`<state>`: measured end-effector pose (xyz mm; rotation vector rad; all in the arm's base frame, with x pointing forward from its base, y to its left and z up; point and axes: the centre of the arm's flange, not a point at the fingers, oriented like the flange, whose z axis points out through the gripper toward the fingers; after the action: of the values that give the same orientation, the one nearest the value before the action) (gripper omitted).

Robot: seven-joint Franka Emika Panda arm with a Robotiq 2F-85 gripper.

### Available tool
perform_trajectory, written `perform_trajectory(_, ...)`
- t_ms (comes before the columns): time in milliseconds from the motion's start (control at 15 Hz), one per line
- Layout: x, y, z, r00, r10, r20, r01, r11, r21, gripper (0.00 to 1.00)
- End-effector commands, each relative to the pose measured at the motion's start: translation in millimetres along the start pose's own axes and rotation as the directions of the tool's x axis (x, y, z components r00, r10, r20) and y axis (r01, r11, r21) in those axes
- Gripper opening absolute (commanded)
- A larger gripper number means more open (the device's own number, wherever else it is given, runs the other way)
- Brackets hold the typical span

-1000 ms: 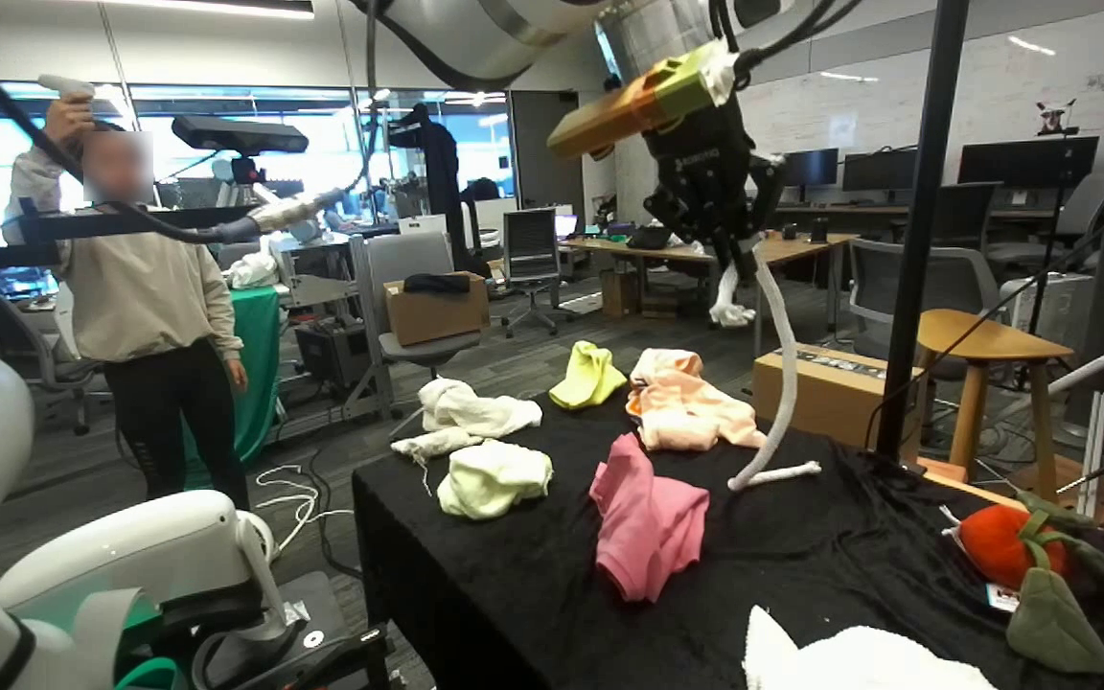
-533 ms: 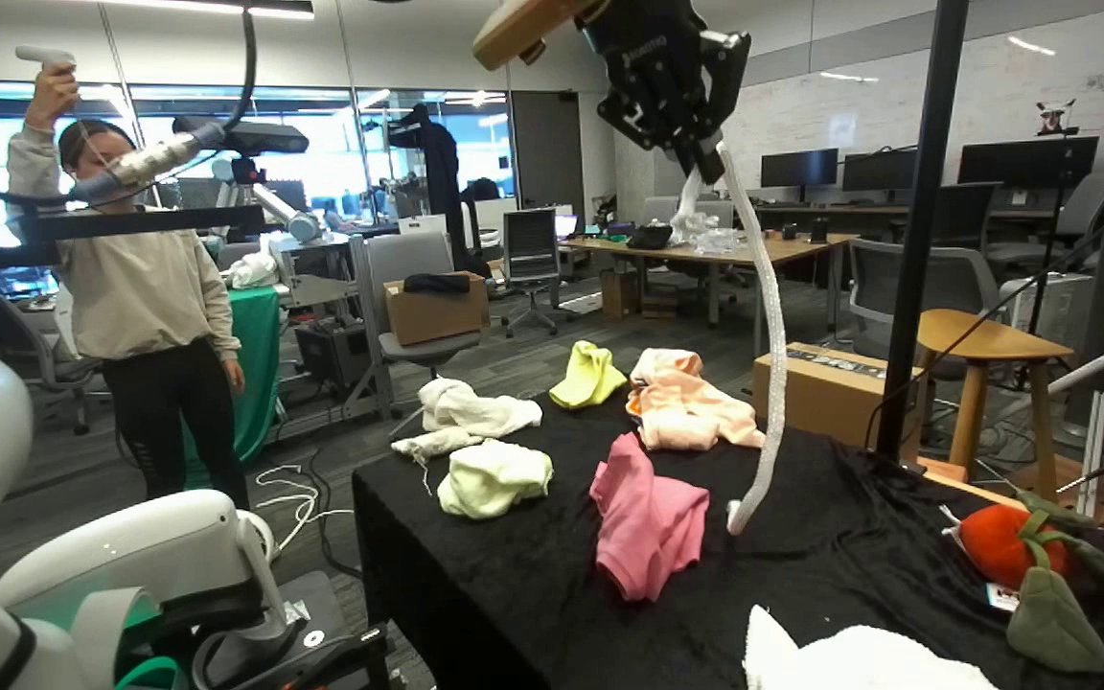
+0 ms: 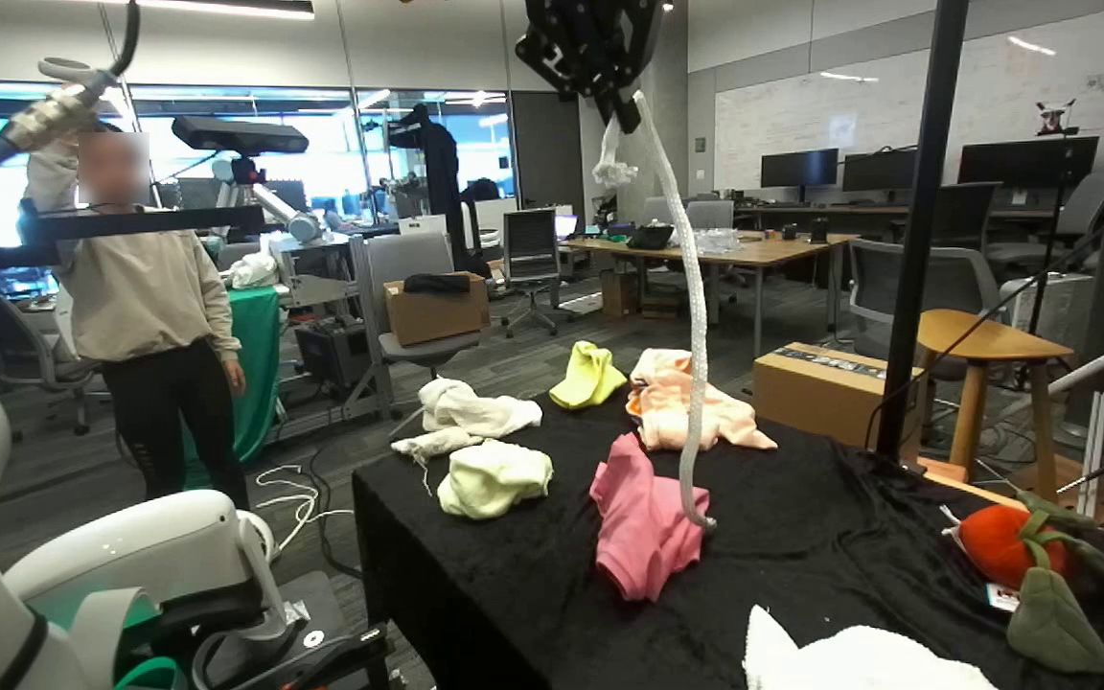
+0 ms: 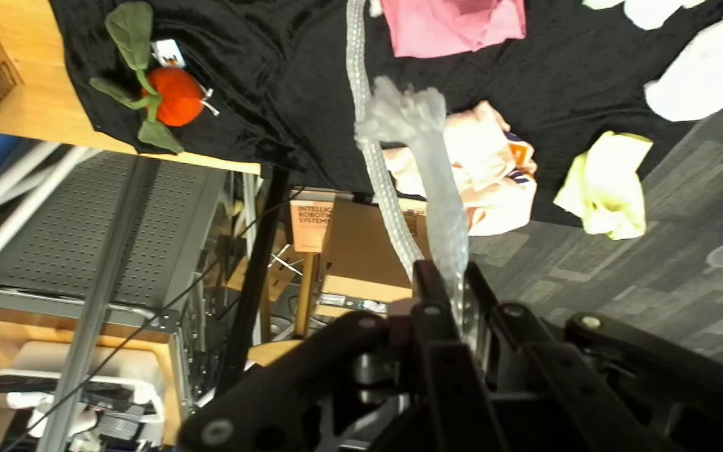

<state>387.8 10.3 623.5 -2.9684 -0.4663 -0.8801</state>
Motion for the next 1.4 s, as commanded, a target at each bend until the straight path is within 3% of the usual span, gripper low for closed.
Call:
perform_trajectory(0, -1.5, -12.3, -1.9, 0.995, -0.097, -0.011, 0.098, 0.987, 0.126, 0.1)
perform_trajectory(267, 3.9, -35.0, 56.0, 0.97, -0.233, 0.065, 0.214, 0.951, 0.221, 0.1)
perform_trajectory(533, 4.4, -56.9, 130.7, 0.919, -0.361, 0.156, 0.301, 0.901, 0.313, 0.1)
perform_trajectory(867, 3.4, -88.1, 242.0, 0.802, -0.546, 0.24, 0.376, 0.775, 0.508, 0.1)
perform_trajectory(1133, 4.2, -117.5, 297.6, 0.68, -0.687, 0.258, 0.419, 0.652, 0.632, 0.1)
perform_trajectory(1333, 9.3, -133.0, 334.8, 0.611, -0.734, 0.297, 0.399, 0.609, 0.685, 0.1)
